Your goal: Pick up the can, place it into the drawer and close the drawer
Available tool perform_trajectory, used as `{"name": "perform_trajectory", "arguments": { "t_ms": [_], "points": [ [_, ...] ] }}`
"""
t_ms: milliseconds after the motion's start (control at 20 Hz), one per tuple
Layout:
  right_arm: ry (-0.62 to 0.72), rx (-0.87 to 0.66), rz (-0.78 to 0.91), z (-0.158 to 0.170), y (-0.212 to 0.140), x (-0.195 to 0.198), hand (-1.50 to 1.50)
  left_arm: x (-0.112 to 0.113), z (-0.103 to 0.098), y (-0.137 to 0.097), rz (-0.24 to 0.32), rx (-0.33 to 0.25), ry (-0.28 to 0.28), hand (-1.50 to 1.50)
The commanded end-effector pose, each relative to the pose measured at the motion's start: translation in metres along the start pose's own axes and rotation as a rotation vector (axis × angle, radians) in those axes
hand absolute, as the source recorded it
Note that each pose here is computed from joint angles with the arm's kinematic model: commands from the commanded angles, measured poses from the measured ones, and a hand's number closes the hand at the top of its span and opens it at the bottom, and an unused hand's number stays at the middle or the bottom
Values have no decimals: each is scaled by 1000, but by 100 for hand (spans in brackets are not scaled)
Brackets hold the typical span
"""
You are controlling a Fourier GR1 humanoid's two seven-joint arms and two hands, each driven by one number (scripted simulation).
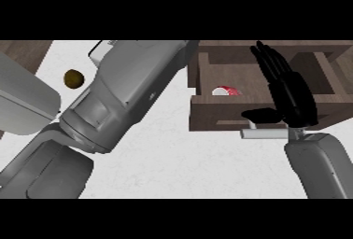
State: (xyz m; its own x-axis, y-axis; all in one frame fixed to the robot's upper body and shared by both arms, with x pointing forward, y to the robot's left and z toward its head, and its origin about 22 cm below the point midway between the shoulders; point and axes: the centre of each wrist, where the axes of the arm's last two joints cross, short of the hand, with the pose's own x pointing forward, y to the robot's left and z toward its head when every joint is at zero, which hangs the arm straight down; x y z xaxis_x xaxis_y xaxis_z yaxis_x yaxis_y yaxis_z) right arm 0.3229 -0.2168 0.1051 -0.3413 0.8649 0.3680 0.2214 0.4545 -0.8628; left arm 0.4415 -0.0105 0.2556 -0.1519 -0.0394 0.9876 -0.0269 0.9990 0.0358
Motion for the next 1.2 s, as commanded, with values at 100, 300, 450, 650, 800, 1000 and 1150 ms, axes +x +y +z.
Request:
{"name": "perform_trajectory", "arguments": {
  "t_ms": [100, 300, 450, 650, 800, 1000, 1150],
  "points": [
    [5, -8, 89, -24, 54, -3, -150, 8, -9, 22, -10, 4, -3, -150],
    [39, -9, 132, -39, 66, -27, -150, -3, -10, 30, -7, 18, 6, -150],
    [48, -51, 164, -49, 73, -25, -150, -2, -22, 65, -1, 27, 3, -150],
    [77, -129, 179, -74, 72, -27, -150, 6, -18, 59, -18, 35, 14, -150],
    [73, -176, 202, -87, 80, -15, -150, -16, -9, 46, -15, 36, 31, -150],
    [79, -196, 225, -112, 51, -28, -150, -7, -14, 74, -10, 4, 32, -150],
    [79, -203, 231, -124, 62, -3, -150, -5, -19, 99, -27, 25, 32, -150]
  ]
}}
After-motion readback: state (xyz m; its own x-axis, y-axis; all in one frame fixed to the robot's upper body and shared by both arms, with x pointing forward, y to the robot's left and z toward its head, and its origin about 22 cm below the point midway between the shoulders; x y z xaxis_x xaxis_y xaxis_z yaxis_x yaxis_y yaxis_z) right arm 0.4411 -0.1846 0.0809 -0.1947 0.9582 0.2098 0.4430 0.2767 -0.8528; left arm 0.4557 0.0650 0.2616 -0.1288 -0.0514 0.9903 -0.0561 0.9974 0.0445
